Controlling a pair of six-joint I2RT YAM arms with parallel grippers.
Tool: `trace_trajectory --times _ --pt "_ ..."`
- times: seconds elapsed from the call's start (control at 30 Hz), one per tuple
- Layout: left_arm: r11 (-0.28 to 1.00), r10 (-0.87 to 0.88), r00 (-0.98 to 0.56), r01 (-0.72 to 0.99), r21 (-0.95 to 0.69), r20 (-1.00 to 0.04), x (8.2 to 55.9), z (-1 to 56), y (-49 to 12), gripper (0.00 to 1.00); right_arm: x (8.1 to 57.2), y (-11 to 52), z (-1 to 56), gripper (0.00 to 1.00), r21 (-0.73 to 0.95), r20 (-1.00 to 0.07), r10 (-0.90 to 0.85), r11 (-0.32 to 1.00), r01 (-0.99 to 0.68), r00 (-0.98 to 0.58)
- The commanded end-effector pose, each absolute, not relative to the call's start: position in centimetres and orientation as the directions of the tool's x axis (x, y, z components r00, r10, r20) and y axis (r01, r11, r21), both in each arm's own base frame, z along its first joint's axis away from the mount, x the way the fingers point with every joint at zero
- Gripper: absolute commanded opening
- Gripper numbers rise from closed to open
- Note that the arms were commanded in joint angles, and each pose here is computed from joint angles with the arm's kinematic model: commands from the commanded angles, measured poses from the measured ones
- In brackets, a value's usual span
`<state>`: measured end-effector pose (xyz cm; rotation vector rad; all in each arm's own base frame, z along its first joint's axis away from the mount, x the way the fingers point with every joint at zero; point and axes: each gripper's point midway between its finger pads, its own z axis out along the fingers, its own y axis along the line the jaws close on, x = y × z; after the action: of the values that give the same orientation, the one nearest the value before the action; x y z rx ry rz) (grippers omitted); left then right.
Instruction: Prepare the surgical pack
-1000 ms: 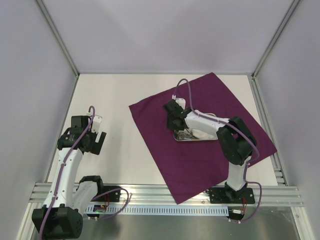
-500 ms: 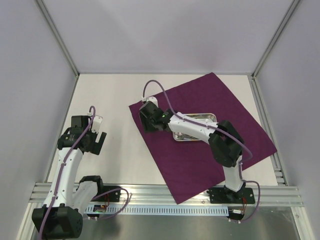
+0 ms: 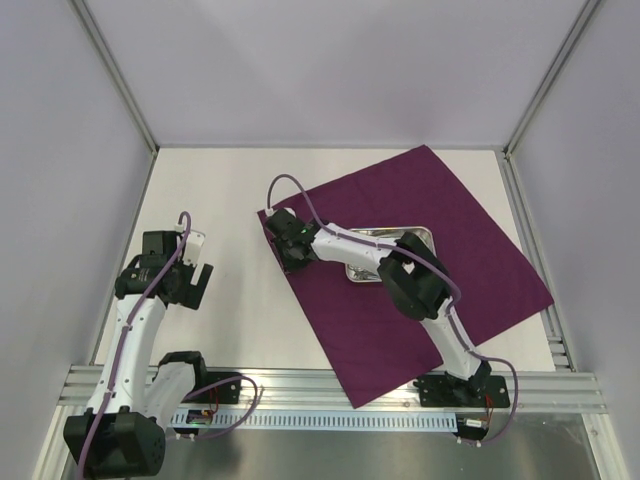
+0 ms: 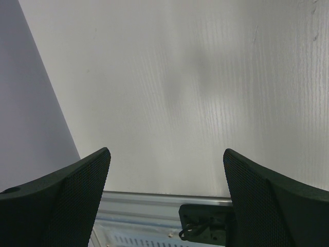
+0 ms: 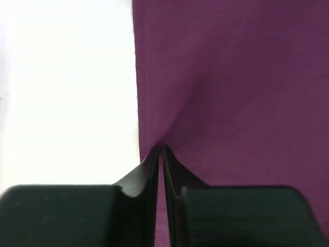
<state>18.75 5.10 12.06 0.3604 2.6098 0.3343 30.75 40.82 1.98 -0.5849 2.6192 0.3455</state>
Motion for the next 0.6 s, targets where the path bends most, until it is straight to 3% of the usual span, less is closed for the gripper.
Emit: trace_trajectory --times 0.0,0.5,0.53,0.57 --pt "0.931 0.324 -0.833 0.197 0.307 -0.449 19.4 12.7 5.1 1.0 27.6 41.4 -2.0 0.02 0.153 -0.339 -0.416 0.861 -0.486 -0.844" --pt "0.926 0.325 -0.835 0.188 0.326 -0.443 19.4 12.8 5.5 1.0 21.4 55.9 4.2 0.01 0.436 -0.472 -0.546 0.537 -0.722 -0.692" --pt "0.926 0.325 -0.836 0.186 0.329 -0.442 19.4 12.8 5.5 1.0 20.6 56.3 4.8 0.03 0.456 -0.47 -0.556 0.513 -0.727 -0.686" --pt "0.925 0.326 -0.837 0.187 0.33 -0.439 19.4 12.9 5.6 1.0 20.3 56.7 6.0 0.16 0.469 -0.481 -0.55 0.497 -0.73 -0.683"
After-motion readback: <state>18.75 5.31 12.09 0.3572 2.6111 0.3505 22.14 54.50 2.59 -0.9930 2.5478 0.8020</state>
